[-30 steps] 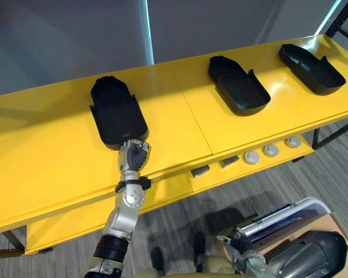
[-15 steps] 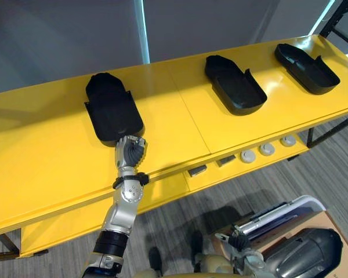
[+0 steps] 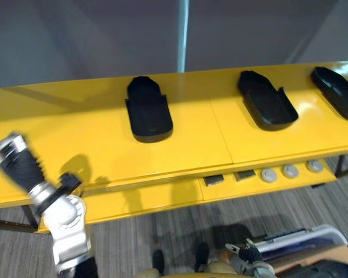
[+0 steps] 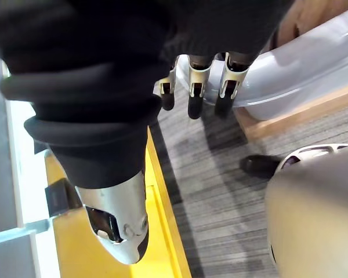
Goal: Walk over and take plastic housings, then place them on the shelf
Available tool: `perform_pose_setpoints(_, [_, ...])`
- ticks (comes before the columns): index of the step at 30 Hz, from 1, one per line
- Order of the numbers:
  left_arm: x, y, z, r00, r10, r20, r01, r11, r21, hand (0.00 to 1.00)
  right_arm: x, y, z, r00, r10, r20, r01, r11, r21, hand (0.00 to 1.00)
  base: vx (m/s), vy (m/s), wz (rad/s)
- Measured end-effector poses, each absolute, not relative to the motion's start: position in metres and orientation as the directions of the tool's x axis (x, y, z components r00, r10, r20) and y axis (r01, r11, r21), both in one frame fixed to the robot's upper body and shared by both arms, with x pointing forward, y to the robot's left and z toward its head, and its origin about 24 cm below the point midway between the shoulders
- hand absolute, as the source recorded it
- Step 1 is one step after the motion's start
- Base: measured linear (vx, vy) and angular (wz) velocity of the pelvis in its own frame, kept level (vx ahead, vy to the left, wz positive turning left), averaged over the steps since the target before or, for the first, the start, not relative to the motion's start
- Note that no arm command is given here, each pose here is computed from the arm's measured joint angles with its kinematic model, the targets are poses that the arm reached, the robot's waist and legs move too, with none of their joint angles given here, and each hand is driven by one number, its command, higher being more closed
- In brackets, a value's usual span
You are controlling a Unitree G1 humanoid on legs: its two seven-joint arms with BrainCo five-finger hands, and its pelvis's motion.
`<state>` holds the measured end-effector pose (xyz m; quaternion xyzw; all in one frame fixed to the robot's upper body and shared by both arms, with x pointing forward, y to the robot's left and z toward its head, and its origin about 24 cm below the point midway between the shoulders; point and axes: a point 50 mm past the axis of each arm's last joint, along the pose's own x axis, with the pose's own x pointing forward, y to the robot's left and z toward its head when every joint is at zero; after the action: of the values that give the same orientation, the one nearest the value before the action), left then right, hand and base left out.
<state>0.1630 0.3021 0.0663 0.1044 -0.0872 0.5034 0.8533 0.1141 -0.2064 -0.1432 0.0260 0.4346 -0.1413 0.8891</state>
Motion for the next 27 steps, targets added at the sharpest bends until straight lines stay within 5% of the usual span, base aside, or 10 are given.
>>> perform_pose_setpoints(3, [0.135, 0.305, -0.01, 0.498, 0.861, -0.102, -0.822, 0.506, 0.261, 1.0, 0.136, -0.202, -0.132, 0.653, -0.216, -0.726, 0.256, 0.965, -0.057, 0.0, -0.02, 0.027, -0.1])
perform_pose_setpoints(9, [0.096, 0.272, -0.097, 0.432, 0.724, -0.538, -0.693, 0.648, 0.316, 1.0, 0.136, -0.195, -0.131, 0.656, -0.195, -0.729, 0.231, 0.971, -0.051, 0.0, -0.05, 0.015, -0.17])
perform_pose_setpoints(10, [0.089, 0.258, -0.113, 0.427, 0.661, -0.617, -0.636, 0.705, 0.315, 0.0, 0.134, -0.194, -0.132, 0.652, -0.19, -0.734, 0.224, 0.973, -0.053, 0.0, -0.05, 0.008, -0.16])
perform_pose_setpoints(15, [0.09, 0.231, -0.13, 0.48, 0.52, -0.706, -0.461, 0.835, 0.301, 0.0, 0.129, -0.193, -0.138, 0.623, -0.187, -0.759, 0.221, 0.973, -0.059, 0.0, -0.03, -0.005, -0.06])
perform_pose_setpoints(27, [0.113, 0.212, -0.133, 0.583, 0.399, -0.707, -0.208, 0.915, 0.345, 0.0, 0.135, -0.197, -0.137, 0.619, -0.212, -0.756, 0.235, 0.969, -0.079, 0.0, 0.06, 0.006, -0.04])
